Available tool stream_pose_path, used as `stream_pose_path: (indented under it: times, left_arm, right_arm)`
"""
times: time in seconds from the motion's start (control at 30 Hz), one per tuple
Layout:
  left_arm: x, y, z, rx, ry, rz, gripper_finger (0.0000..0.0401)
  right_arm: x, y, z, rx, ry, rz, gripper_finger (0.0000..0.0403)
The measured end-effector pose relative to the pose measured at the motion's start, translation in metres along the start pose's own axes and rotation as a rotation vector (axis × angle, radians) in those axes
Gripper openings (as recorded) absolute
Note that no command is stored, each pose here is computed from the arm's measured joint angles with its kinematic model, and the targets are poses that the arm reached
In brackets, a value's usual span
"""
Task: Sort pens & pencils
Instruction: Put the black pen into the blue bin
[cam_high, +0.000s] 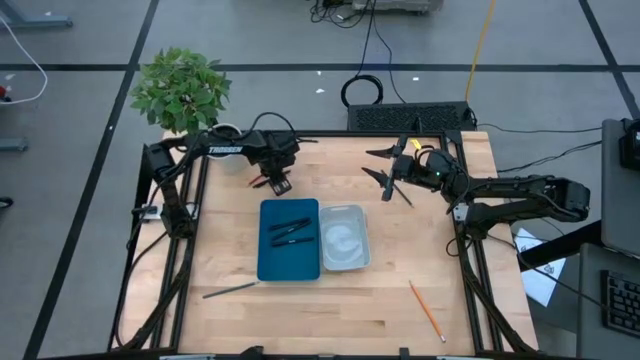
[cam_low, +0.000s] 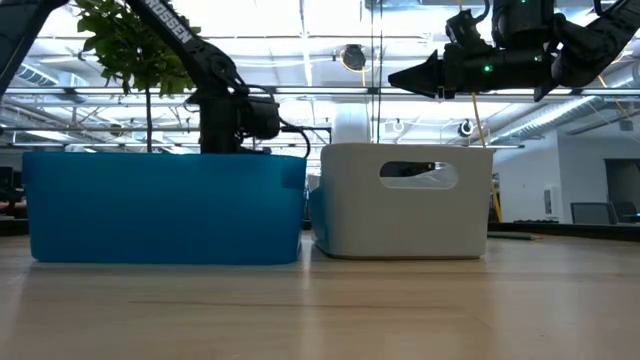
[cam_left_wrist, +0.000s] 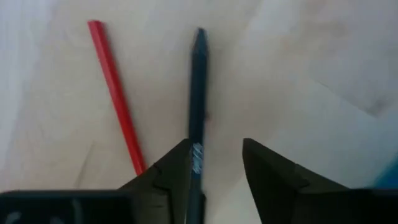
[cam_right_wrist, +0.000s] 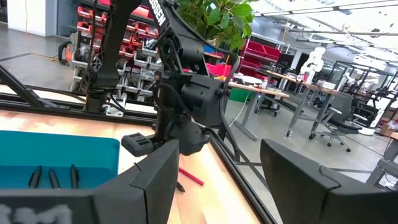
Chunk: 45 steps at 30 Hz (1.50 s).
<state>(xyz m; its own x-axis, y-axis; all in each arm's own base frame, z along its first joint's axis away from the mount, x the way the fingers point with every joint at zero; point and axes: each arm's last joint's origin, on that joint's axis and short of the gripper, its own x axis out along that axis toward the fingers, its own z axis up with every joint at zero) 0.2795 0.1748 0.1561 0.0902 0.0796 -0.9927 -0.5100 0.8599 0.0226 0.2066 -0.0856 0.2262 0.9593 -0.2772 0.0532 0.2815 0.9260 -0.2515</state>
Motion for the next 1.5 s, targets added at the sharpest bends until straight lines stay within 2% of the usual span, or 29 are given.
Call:
stream_pose_path:
  times: [0.23,0.5,0.6,0.7,0.77,1.1,1.5]
  left_arm:
    - [0.016,0.002,0.003,-0.01,0.031,0.001,0.0159]
    - [0.02,0.002,0.002,-0.036,0.05,0.007,0.0155]
    - [0.02,0.001,0.001,-0.035,0.062,0.008,0.012]
    - [0.021,0.0,0.001,-0.018,0.065,0.005,0.0041]
    - [0.02,-0.002,0.001,0.002,0.065,0.014,0.002]
    - [0.001,-0.011,-0.003,0.062,0.019,0.038,0.0019]
    - [-0.043,-0.01,-0.002,0.091,-0.174,0.012,0.0018]
  right_arm:
    - [0.0,0.0,0.0,0.0,0.0,0.0,0.0215]
    - [0.0,0.0,0.0,0.0,0.001,-0.002,0.0215]
    - [0.0,0.0,0.0,0.0,0.0,-0.002,0.0215]
    - [0.0,0.0,0.0,0.0,0.0,-0.002,0.0215]
    - [0.0,0.0,0.0,0.0,0.0,-0.002,0.0215]
    - [0.0,0.0,0.0,0.0,0.001,-0.002,0.0215]
    - [0.0,0.0,0.0,0.001,0.001,-0.002,0.0215]
